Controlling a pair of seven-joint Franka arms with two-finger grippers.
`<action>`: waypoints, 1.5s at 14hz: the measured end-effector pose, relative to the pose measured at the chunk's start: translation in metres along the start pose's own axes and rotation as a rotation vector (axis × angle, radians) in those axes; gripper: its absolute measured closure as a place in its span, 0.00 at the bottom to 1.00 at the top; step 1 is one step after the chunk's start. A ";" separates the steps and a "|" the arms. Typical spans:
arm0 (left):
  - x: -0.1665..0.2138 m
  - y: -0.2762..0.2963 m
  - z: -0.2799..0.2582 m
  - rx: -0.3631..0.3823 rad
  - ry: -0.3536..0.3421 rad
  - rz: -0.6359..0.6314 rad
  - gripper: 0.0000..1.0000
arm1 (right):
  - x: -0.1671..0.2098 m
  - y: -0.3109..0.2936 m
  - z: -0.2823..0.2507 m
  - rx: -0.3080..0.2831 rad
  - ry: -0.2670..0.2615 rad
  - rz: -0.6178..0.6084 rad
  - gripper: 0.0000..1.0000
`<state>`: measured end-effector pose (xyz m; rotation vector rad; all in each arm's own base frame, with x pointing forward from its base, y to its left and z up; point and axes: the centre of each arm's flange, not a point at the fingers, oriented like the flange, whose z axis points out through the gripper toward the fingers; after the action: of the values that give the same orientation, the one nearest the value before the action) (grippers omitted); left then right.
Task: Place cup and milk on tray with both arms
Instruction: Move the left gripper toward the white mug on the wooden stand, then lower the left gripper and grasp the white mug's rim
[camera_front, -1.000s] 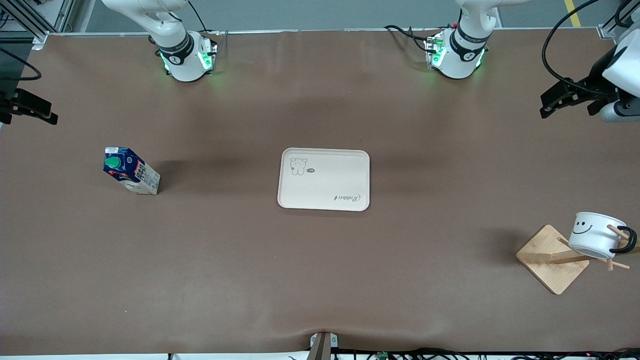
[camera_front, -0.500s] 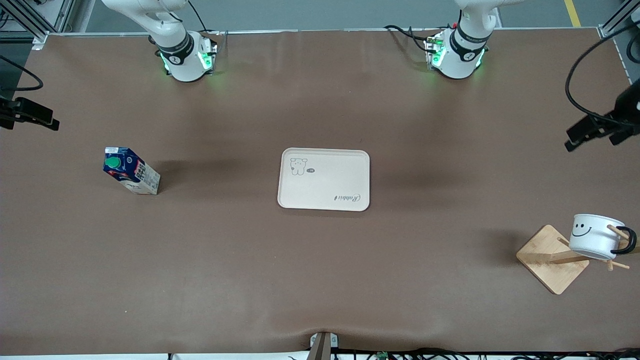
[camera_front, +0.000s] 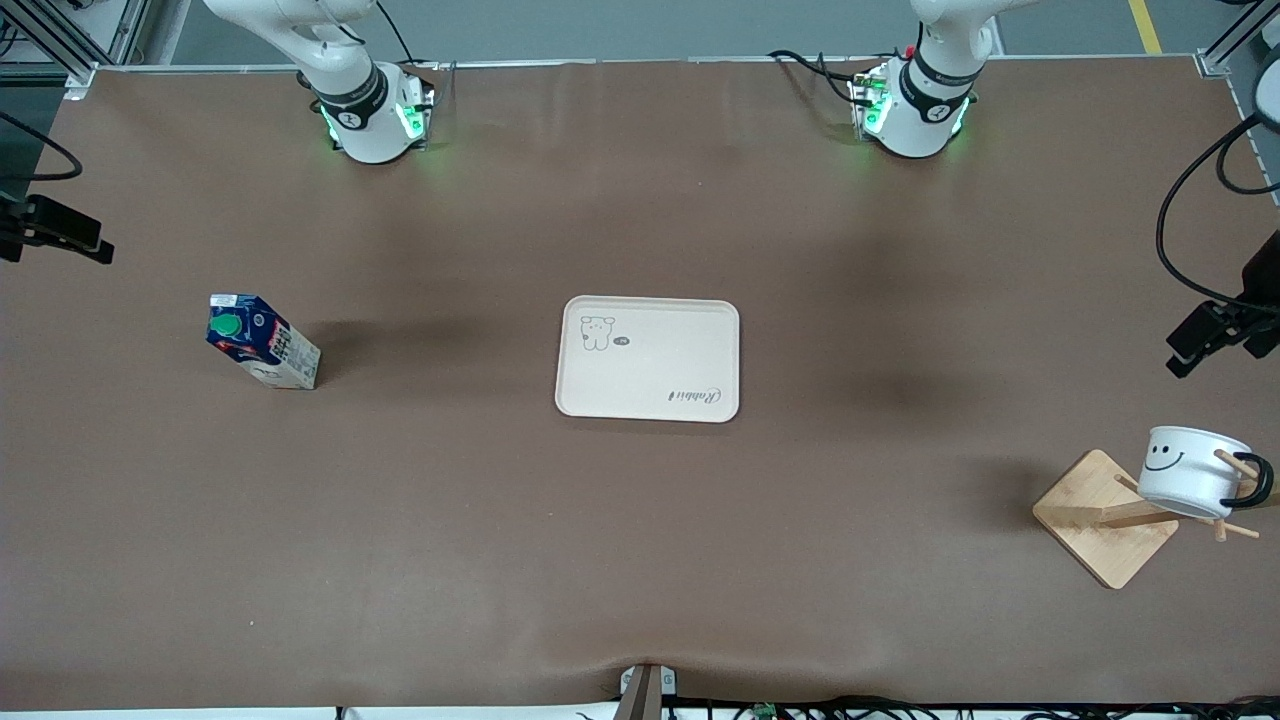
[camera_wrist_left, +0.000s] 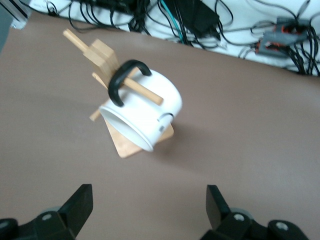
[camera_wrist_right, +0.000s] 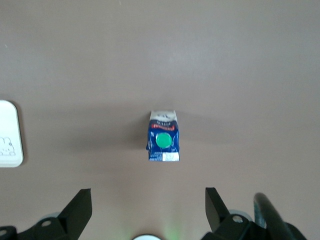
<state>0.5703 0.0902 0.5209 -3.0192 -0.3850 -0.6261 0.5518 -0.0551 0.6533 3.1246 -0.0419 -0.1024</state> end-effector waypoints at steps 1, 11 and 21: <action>-0.005 -0.003 0.010 -0.002 0.029 -0.005 0.00 | -0.001 -0.002 -0.012 -0.002 0.027 -0.004 0.00; -0.034 -0.017 0.084 -0.023 0.183 -0.027 0.00 | -0.004 -0.018 -0.011 0.044 0.076 -0.037 0.00; -0.034 -0.014 0.131 -0.046 0.284 0.025 0.25 | -0.010 -0.005 -0.001 0.015 0.057 -0.017 0.00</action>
<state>0.5868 0.1070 0.3871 -2.9099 -0.3226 -1.0569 0.5416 -0.0495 0.6552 3.1409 -0.0147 -0.0131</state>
